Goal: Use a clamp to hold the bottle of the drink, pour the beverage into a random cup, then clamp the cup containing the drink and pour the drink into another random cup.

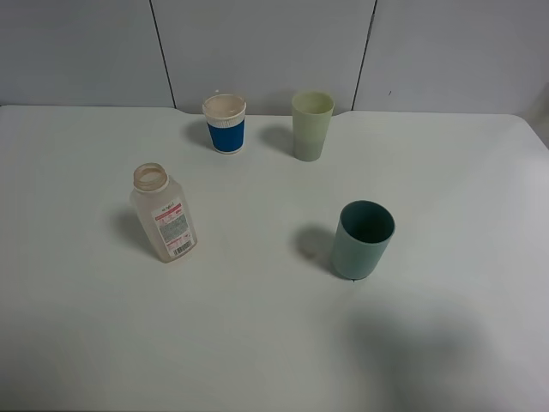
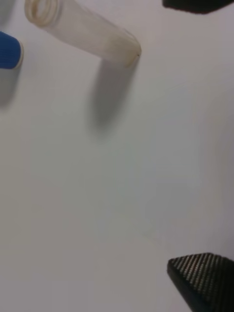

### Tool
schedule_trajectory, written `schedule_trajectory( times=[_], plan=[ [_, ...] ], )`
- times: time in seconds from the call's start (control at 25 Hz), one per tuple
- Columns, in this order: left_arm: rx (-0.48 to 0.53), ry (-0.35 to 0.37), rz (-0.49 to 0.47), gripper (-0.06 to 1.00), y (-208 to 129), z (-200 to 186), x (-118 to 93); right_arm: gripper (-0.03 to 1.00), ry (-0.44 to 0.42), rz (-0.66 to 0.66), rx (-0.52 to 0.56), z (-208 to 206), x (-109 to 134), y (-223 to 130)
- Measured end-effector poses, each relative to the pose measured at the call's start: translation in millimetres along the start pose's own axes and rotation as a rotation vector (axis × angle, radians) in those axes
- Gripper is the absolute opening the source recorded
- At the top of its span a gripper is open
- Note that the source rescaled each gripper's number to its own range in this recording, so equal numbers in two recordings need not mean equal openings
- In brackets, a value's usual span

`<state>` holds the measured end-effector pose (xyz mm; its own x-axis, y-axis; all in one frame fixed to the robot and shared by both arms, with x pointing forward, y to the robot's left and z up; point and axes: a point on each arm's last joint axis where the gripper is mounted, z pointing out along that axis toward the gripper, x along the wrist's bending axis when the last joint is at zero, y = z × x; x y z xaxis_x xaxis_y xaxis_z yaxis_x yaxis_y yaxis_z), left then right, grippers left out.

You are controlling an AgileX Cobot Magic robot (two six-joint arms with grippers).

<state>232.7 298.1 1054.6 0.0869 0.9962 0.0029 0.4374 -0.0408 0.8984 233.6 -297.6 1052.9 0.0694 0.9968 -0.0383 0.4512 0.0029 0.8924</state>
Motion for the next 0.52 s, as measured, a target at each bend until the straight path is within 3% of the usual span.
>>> schedule_trajectory(
  times=[0.52],
  plan=[
    [0.000, 0.000, 0.000, 1.00, 0.0, 0.0, 0.0, 1.00, 0.000, 0.000, 0.000, 0.0, 0.0, 0.0]
  ],
)
